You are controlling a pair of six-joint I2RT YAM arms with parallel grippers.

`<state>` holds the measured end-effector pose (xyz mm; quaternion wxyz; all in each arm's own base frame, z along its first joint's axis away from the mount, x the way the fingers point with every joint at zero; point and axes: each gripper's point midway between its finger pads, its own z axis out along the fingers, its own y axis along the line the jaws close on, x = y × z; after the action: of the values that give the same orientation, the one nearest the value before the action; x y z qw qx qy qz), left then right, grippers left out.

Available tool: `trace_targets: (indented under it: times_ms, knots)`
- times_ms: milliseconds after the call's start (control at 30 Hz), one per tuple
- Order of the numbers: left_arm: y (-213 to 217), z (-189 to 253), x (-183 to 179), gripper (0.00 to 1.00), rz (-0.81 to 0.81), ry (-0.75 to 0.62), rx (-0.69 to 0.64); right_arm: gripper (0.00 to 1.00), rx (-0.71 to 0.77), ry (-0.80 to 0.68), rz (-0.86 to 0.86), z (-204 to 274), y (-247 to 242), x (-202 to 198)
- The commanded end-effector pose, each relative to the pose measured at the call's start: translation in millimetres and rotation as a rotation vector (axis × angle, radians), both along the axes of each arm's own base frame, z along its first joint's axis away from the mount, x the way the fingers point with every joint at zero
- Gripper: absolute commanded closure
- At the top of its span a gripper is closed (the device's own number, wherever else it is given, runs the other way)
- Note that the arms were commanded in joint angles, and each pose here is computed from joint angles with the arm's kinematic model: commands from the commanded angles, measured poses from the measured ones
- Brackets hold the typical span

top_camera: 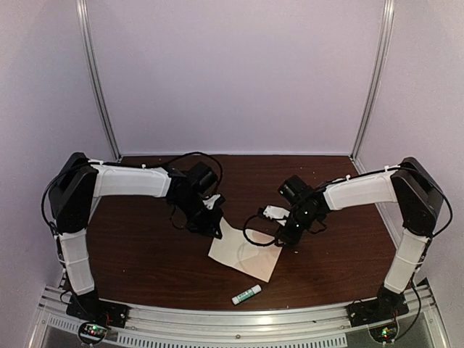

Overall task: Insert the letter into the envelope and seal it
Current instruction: Place the 1/2-folded letter in the envelope.

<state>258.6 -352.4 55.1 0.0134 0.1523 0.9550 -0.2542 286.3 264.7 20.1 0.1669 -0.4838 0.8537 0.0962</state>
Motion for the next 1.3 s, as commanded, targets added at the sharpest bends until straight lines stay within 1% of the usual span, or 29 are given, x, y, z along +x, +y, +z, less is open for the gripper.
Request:
trace_targets:
  times_ms: [0,200,467,633,800,1000,1133,1267]
  knots:
    - [-19,17,6,1.00,-0.053,-0.031,-0.103,0.48,0.008,0.057,0.006,1,-5,-16]
    - [-26,15,0,1.00,-0.072,0.005,-0.138,0.48,0.028,0.066,0.003,0,0,-14]
    - [-22,9,-8,1.00,-0.043,0.080,-0.110,0.48,0.032,0.070,0.003,0,1,-15]
    - [-22,10,-6,1.00,-0.060,0.071,-0.098,0.46,0.057,0.042,0.010,12,4,-10]
    - [-23,0,-9,1.00,-0.108,0.097,-0.073,0.44,0.113,0.025,0.045,25,14,-5]
    - [-23,1,-4,1.00,-0.195,0.073,-0.050,0.43,0.161,0.026,0.132,27,22,-14]
    - [-27,4,-3,1.00,-0.250,0.063,-0.074,0.44,0.145,0.037,0.150,16,22,-14]
    - [-30,1,-7,1.00,-0.294,0.083,-0.096,0.44,0.097,0.055,0.127,-2,16,-12]
